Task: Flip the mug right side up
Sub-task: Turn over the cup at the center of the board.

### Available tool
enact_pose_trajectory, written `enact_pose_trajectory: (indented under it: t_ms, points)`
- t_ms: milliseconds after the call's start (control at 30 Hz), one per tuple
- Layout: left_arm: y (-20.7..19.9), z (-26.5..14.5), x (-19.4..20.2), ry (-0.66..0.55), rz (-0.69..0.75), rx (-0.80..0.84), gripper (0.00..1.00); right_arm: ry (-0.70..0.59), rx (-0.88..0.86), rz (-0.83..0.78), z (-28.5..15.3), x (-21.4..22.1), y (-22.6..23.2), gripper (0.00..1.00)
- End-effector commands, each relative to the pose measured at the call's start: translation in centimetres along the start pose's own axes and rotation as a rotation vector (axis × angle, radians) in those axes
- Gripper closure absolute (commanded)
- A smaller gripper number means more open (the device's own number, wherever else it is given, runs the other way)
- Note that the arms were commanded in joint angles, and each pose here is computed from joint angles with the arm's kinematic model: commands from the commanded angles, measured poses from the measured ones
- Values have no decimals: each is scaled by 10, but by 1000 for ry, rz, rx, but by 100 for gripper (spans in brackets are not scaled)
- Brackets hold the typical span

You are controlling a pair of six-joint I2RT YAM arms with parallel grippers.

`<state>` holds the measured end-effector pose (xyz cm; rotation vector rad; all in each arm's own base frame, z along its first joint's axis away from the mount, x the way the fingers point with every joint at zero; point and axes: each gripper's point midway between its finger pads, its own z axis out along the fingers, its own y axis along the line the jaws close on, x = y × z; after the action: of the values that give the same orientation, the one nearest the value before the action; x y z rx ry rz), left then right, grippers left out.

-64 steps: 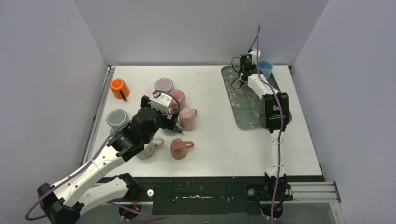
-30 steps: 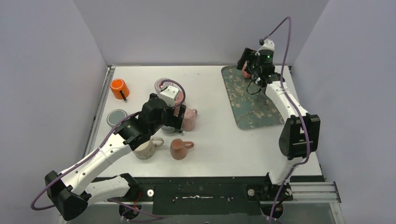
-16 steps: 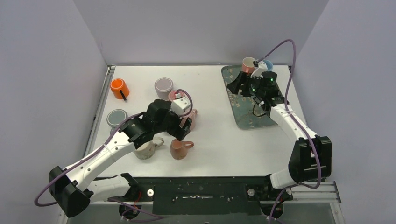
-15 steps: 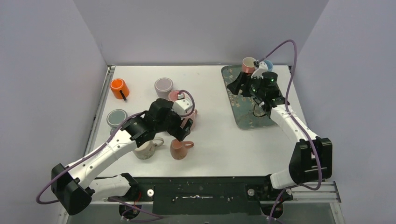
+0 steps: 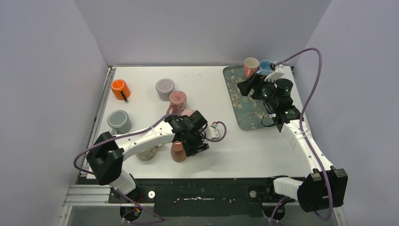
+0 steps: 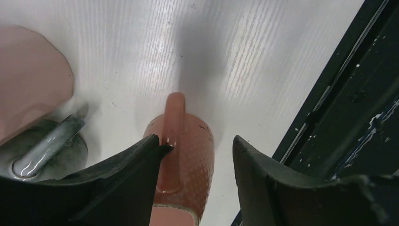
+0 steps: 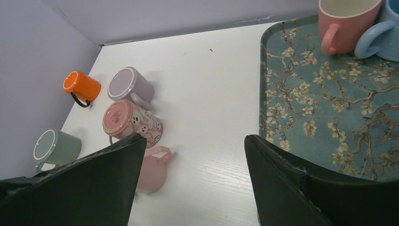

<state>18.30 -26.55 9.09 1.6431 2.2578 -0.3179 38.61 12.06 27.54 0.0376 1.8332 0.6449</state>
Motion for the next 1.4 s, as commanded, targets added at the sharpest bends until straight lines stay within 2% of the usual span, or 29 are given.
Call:
enact_pose_trajectory:
  t_ms: [0,267,700,767,900,1067,1133,1367]
  points:
    - [2,-5,9,81,66,-10,46,-82,45,-20,-10,-22,-6,21]
    - [11,-1,18,102,99,-64,42,-117,49,-37,-20,-31,-3,21]
    - [7,-2,34,100,120,-64,45,-107,22,8,-18,-26,1,20]
    - [7,-3,33,92,123,-66,51,-103,16,15,-18,-24,2,20]
    - [8,-5,30,81,126,-70,74,-99,20,32,-19,-22,1,20]
    - [9,-13,24,48,126,-81,95,-52,40,95,-18,-12,-1,21]
    - [8,-16,20,29,128,-81,100,-20,31,143,-18,-5,1,21]
    - [20,-31,-1,-82,139,-161,100,158,-64,293,-18,30,21,21]
